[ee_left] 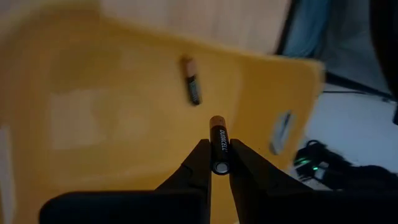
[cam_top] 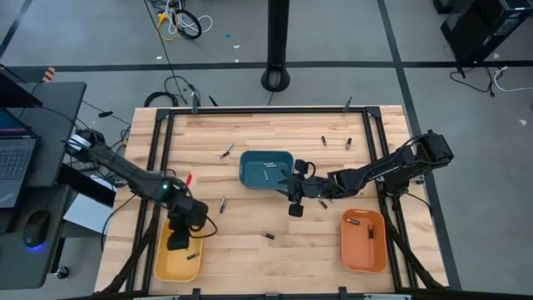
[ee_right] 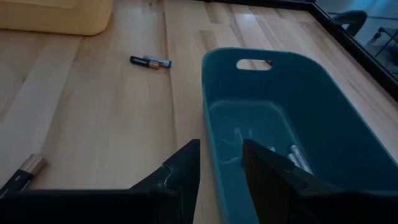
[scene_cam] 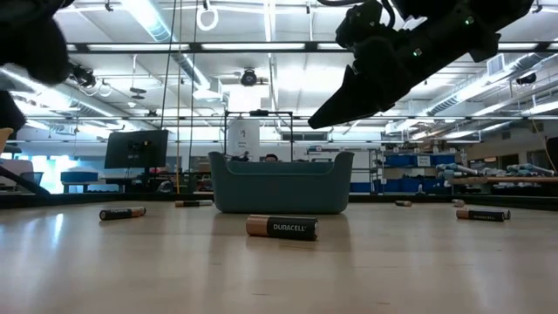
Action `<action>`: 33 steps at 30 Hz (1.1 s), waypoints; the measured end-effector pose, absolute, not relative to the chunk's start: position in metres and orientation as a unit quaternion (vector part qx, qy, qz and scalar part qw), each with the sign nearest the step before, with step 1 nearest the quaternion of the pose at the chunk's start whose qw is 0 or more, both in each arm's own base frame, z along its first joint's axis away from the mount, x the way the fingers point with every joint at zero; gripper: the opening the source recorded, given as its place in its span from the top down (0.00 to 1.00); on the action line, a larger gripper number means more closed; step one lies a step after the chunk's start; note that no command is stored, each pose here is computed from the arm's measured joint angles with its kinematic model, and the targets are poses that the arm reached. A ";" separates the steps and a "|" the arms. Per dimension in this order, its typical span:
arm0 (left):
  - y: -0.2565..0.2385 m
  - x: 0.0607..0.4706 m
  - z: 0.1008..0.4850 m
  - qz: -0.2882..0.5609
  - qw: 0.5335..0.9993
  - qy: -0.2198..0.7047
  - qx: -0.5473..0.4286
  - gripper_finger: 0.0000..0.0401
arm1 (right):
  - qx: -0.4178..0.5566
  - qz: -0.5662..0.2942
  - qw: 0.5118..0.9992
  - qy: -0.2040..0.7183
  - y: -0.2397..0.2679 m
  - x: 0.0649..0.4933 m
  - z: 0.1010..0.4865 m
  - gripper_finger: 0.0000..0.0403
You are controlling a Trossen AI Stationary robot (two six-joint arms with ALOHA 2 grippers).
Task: Sort batteries
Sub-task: Put the black battery into the yellow bin
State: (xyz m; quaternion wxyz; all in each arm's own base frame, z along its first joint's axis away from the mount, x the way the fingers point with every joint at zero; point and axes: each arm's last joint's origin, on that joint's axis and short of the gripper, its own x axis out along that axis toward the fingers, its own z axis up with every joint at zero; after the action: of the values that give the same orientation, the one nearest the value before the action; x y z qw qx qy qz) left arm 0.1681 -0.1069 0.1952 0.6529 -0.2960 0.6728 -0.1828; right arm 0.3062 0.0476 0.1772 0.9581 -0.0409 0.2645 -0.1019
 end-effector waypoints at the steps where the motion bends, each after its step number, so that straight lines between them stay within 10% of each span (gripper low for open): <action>1: -0.107 0.166 0.191 -0.179 0.649 0.678 -0.296 0.90 | -0.039 -0.102 0.958 0.264 0.048 0.306 0.177 0.67; 33: -0.106 0.160 0.181 -0.162 0.628 0.694 -0.312 0.73 | -0.040 -0.104 0.959 0.260 0.047 0.307 0.178 0.67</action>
State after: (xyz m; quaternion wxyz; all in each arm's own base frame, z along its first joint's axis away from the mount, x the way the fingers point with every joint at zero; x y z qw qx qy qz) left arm 0.1598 -0.1064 0.1808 0.6278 -0.3120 0.6945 -0.1618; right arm 0.3066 0.0474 0.1781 0.9591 -0.0401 0.2602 -0.1038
